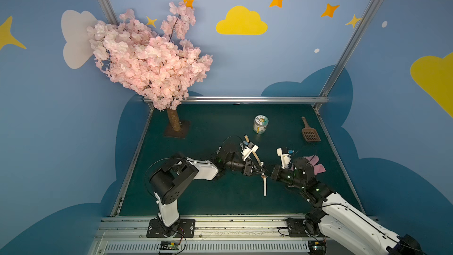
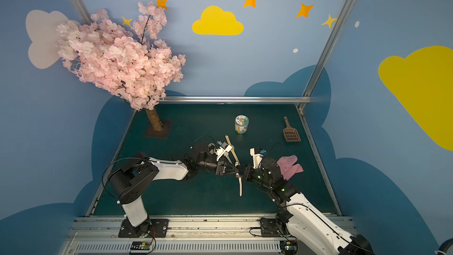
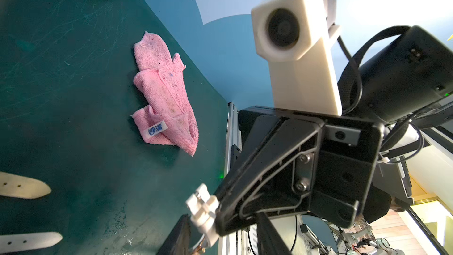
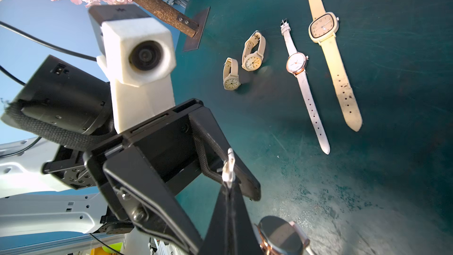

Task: Wipe the watch dial
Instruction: Pick up the watch at the center of the board.

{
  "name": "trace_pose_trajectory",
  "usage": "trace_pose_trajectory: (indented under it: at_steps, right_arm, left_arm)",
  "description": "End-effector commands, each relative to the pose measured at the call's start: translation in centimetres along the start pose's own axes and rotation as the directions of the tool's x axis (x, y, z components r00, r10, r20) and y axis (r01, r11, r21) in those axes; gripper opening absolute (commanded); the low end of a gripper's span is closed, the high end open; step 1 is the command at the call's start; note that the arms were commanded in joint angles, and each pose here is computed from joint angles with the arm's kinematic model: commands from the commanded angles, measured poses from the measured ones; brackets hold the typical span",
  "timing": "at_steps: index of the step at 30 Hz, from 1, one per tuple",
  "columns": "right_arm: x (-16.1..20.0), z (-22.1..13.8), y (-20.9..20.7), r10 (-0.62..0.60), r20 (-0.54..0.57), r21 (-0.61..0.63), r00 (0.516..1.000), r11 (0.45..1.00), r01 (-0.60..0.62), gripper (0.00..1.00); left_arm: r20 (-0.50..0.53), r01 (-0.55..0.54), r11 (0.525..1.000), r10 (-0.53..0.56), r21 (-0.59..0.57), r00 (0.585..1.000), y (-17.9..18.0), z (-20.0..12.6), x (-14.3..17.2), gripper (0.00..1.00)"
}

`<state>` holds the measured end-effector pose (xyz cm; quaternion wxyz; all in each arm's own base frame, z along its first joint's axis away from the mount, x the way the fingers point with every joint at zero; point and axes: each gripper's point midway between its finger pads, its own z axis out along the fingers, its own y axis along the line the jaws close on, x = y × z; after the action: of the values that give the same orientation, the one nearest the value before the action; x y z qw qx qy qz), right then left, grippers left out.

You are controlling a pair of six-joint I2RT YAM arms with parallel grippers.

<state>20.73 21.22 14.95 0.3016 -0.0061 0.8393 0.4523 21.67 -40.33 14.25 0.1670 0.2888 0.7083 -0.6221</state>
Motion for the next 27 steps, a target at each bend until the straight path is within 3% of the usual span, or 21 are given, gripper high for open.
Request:
trace_pose_trajectory:
  at_steps: [1, 12, 23, 27]
  right_arm:
    - [-1.6, -0.3, 1.6, -0.025, 0.040, -0.040, 0.999, 0.999, 0.026, 0.00]
    - [-2.2, -0.7, 1.0, 0.000, 0.074, -0.011, 0.997, 1.000, 0.001, 0.00]
    - [-2.7, -1.0, 0.8, 0.012, 0.100, -0.003, 0.995, 1.000, -0.012, 0.00]
    - [-2.6, -1.0, 1.0, 0.012, 0.094, -0.012, 0.995, 1.000, -0.011, 0.00]
  left_arm:
    - [-0.009, -0.024, 0.999, 0.025, 0.039, 1.000, -0.6, 0.7, -0.1, 0.44]
    - [-0.039, -0.018, 0.996, 0.022, 0.092, 0.999, -1.4, 2.0, 0.7, 0.31]
    - [-0.067, -0.005, 0.994, 0.013, 0.109, 0.998, -1.5, 2.7, 1.4, 0.32]
    - [-0.060, -0.010, 0.994, 0.017, 0.107, 0.998, -1.5, 2.7, 1.2, 0.24]
